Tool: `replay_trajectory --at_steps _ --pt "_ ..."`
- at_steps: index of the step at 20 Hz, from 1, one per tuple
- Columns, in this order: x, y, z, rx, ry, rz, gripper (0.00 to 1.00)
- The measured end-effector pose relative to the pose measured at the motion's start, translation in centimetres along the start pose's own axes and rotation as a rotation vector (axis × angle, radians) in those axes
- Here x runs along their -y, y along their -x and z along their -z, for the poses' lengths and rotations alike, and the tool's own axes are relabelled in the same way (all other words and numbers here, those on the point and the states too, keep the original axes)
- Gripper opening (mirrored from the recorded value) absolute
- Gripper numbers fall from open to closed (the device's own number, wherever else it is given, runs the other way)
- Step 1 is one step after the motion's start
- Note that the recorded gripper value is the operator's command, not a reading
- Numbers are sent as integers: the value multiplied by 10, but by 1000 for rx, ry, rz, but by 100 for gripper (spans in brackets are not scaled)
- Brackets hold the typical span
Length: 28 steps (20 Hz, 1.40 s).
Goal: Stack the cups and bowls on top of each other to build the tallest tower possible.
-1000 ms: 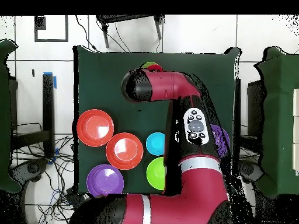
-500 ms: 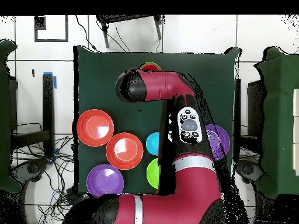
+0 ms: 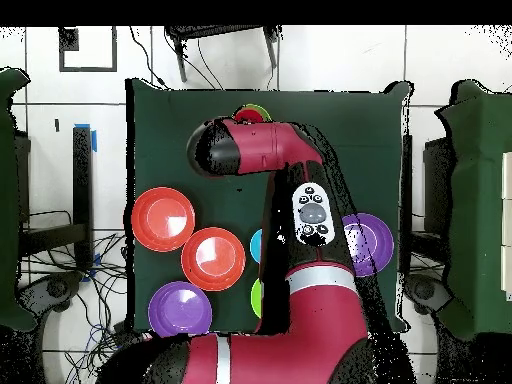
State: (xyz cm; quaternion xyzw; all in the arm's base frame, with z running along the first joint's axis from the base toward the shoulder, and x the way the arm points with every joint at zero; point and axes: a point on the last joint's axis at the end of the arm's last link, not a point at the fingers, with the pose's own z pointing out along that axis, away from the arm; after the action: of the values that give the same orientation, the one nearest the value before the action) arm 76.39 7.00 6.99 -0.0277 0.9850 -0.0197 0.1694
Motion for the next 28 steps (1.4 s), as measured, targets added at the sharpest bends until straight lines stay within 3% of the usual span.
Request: replay_trajectory --at_steps 28 --pt "20 -4 -1 -9 -9 -24 0"
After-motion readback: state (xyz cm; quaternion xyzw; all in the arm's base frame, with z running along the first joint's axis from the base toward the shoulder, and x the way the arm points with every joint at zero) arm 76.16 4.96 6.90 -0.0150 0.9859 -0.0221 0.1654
